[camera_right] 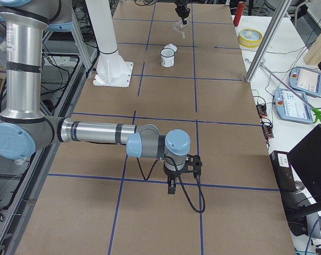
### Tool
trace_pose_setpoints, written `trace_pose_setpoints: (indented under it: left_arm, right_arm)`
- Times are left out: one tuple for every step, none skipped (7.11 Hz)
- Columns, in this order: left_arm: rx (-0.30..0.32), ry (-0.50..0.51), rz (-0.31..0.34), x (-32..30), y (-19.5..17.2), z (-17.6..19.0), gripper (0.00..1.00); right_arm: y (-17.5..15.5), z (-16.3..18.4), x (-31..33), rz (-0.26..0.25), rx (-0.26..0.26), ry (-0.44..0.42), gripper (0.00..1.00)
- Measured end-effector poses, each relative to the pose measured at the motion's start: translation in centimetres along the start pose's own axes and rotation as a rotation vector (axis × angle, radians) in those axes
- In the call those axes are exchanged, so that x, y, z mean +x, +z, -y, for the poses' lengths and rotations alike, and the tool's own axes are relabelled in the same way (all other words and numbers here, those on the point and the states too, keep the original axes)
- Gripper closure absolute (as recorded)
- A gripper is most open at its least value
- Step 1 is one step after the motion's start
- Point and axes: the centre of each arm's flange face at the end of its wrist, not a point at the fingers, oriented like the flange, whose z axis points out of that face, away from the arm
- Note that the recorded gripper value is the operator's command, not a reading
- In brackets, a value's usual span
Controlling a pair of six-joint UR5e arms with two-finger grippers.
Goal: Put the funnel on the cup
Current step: 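Carry the funnel with the left gripper over the open mug, then lower the funnel spout-first into the mug opening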
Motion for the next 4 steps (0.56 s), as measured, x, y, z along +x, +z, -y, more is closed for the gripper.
trace_pose_setpoints:
  left_arm:
    - [-0.020,0.062,0.091,0.7,2.2,-0.7,1.00]
    - [-0.039,0.099,0.162,1.6,4.7,-1.2,1.00]
    - [-0.060,0.128,0.205,2.2,6.9,-2.1,1.00]
    - [-0.079,0.153,0.227,2.5,8.7,-3.4,1.00]
  right_arm:
    - [0.0,0.0,0.0,0.000,0.000,0.000,0.00]
    - [0.0,0.0,0.0,0.000,0.000,0.000,0.00]
    - [0.0,0.0,0.0,0.000,0.000,0.000,0.00]
    - [0.0,0.0,0.0,0.000,0.000,0.000,0.00]
